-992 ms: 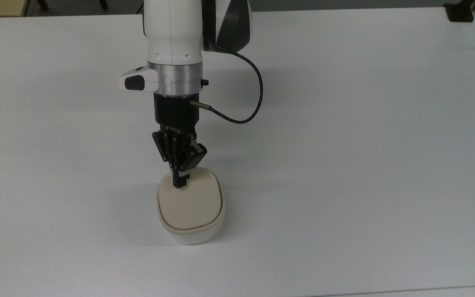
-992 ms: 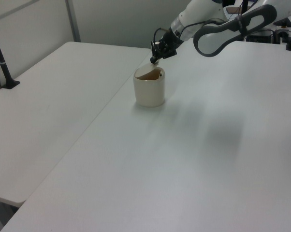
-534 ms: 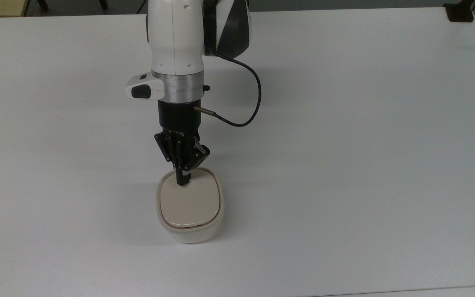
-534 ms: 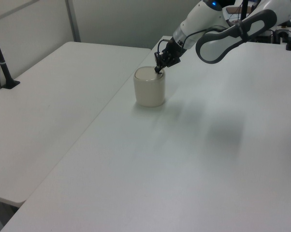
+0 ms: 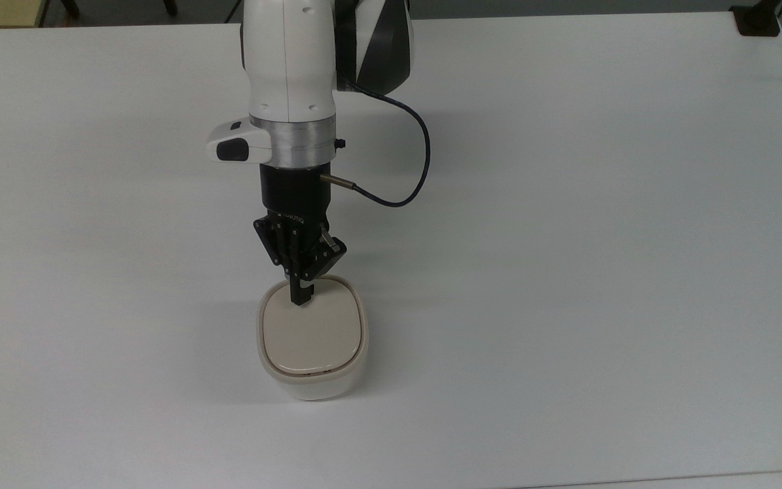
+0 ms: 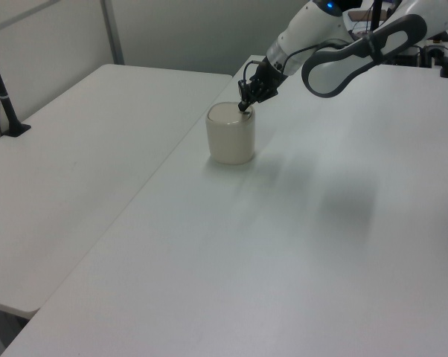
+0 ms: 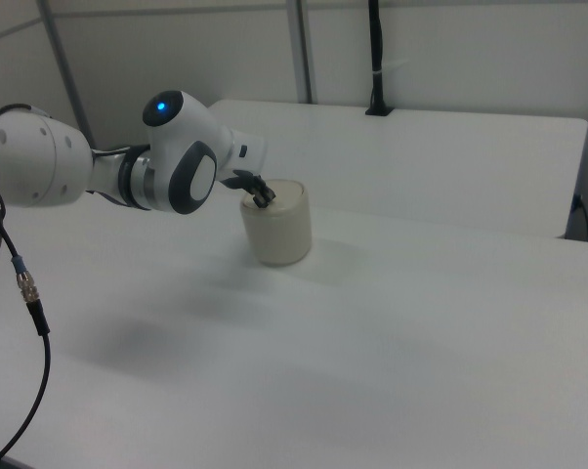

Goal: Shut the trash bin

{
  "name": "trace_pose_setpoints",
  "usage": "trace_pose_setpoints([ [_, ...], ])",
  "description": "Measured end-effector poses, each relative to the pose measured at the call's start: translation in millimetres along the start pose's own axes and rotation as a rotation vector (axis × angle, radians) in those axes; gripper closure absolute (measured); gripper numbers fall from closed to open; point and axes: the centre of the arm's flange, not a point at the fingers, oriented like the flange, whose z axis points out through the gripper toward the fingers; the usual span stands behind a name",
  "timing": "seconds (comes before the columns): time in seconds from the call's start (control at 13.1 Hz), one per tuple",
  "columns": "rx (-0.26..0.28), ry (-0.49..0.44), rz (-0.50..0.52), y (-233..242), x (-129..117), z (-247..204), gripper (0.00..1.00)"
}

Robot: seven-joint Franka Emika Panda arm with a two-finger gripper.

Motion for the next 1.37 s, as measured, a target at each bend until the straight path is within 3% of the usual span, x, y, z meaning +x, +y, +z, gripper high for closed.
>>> trace_pose_setpoints([
  [0.15,-0.021,-0.019,0.005,-3.9,10.6,-20.2,0.99],
  [0.46,-0.113,-0.121,0.014,-22.3,37.6,-132.8,0.93],
  [0.61,-0.162,-0.186,0.007,-25.9,33.3,-180.2,0.74],
  [0.76,-0.205,-0.257,-0.022,-32.5,17.3,-216.1,0.47],
  [0.92,-0.249,-0.340,-0.109,-33.5,-0.3,-236.0,0.24],
  [0.99,-0.270,-0.388,-0.177,-29.7,-6.4,-245.6,0.07],
  [1.07,-0.277,-0.422,-0.239,-25.9,-8.9,-252.1,0.00],
  [1.37,-0.234,-0.527,-0.512,-3.8,-3.5,-271.9,0.00],
])
